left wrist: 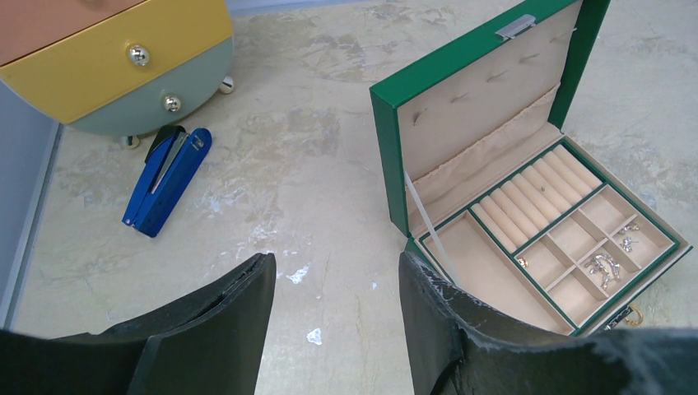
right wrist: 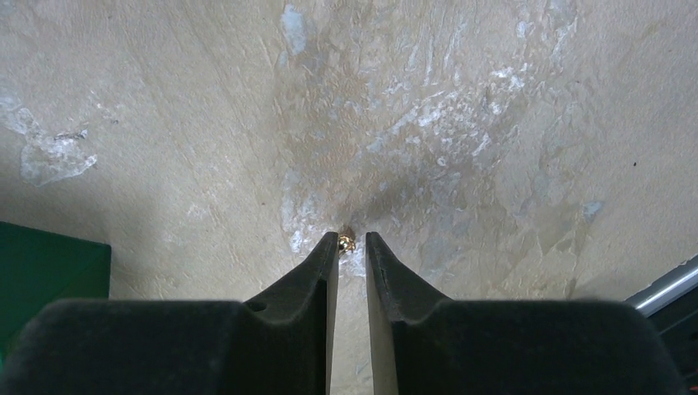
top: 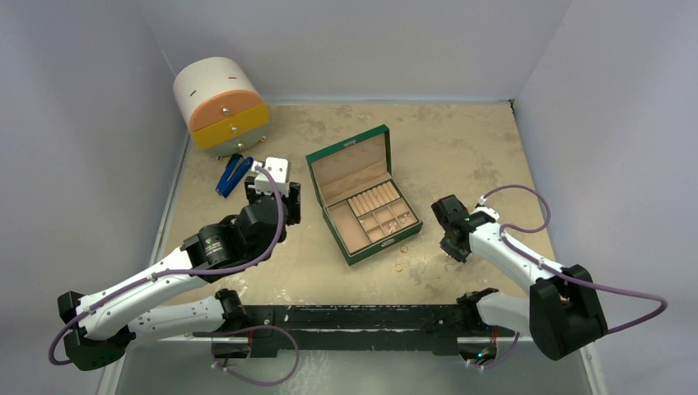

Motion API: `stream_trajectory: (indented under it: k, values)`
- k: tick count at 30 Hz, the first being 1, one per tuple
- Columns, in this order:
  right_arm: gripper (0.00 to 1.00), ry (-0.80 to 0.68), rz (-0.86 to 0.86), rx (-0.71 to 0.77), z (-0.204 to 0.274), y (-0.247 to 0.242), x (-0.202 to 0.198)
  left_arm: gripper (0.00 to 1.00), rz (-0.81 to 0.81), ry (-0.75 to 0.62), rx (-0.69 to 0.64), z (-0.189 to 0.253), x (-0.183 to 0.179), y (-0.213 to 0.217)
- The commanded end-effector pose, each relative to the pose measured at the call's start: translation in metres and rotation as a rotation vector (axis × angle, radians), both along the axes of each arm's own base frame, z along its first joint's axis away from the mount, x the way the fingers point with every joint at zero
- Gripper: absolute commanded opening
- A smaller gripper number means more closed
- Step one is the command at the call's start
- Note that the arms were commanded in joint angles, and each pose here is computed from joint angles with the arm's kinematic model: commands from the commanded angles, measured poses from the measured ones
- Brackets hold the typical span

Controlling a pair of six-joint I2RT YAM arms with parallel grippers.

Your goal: Organize the mixed jewelry

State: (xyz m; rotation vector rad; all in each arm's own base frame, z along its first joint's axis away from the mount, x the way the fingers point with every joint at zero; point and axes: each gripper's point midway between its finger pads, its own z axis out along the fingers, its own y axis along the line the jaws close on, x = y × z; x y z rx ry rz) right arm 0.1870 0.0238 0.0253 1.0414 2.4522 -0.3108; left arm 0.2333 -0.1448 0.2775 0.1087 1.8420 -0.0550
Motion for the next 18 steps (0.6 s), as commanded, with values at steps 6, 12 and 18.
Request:
stream_trajectory:
  k: [6, 12, 18]
  values:
    - [0.17, -0.009, -0.020, -0.022, -0.0035, -0.0045, 0.0033, 0.56, 0.007, -0.014, -0.019, 0.0058, 0.0009, 0.0012]
    - [0.15, 0.001, -0.012, -0.020, -0.0065, -0.0037, 0.0027, 0.56, 0.009, -0.013, -0.016, 0.0049, 0.0012, 0.0013]
    - [0.08, 0.009, -0.009, -0.025, -0.0076, -0.0035, 0.0032, 0.56, 0.009, -0.014, -0.017, 0.0055, 0.0011, 0.0016]
